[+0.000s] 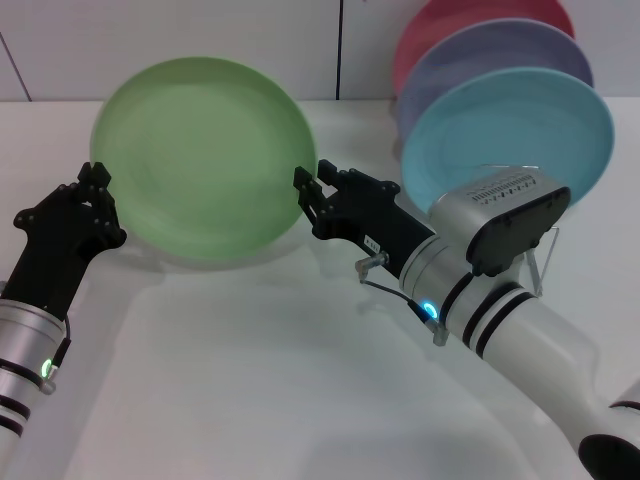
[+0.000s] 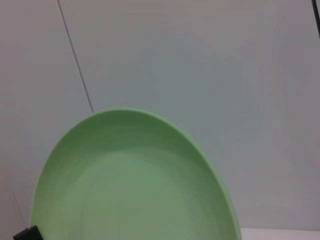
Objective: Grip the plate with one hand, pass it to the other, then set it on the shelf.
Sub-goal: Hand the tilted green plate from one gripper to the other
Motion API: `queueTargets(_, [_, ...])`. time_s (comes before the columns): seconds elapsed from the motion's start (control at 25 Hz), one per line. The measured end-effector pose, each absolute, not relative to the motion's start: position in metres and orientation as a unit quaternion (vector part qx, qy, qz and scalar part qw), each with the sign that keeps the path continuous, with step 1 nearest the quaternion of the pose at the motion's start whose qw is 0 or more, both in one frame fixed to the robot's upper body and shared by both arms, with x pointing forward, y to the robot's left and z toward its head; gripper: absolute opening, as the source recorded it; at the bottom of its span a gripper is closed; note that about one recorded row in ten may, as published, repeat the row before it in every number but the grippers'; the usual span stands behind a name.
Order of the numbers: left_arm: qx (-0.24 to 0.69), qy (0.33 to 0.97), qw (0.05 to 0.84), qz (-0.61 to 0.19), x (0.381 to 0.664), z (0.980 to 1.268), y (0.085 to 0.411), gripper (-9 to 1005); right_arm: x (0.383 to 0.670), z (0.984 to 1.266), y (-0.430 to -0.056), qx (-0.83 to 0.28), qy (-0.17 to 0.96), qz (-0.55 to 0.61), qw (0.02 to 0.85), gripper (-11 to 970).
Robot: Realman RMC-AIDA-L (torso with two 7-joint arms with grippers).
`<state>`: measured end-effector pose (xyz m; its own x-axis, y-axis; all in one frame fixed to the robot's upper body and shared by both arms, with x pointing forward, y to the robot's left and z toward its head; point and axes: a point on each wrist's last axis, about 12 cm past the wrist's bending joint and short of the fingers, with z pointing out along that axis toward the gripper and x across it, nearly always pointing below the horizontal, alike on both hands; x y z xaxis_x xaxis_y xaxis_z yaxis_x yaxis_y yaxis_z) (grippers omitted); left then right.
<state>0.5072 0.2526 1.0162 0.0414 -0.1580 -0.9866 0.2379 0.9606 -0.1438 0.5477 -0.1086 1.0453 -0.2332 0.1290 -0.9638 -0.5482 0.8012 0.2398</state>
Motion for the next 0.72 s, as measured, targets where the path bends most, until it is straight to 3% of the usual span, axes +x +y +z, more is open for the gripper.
queueTargets(0.72, [0.028, 0.681, 0.719, -0.135, 0.5062, 1.0151, 0.2541, 29, 0.5466, 1.0456, -0.1076, -0.14, 0.733, 0.284, 0.602, 267])
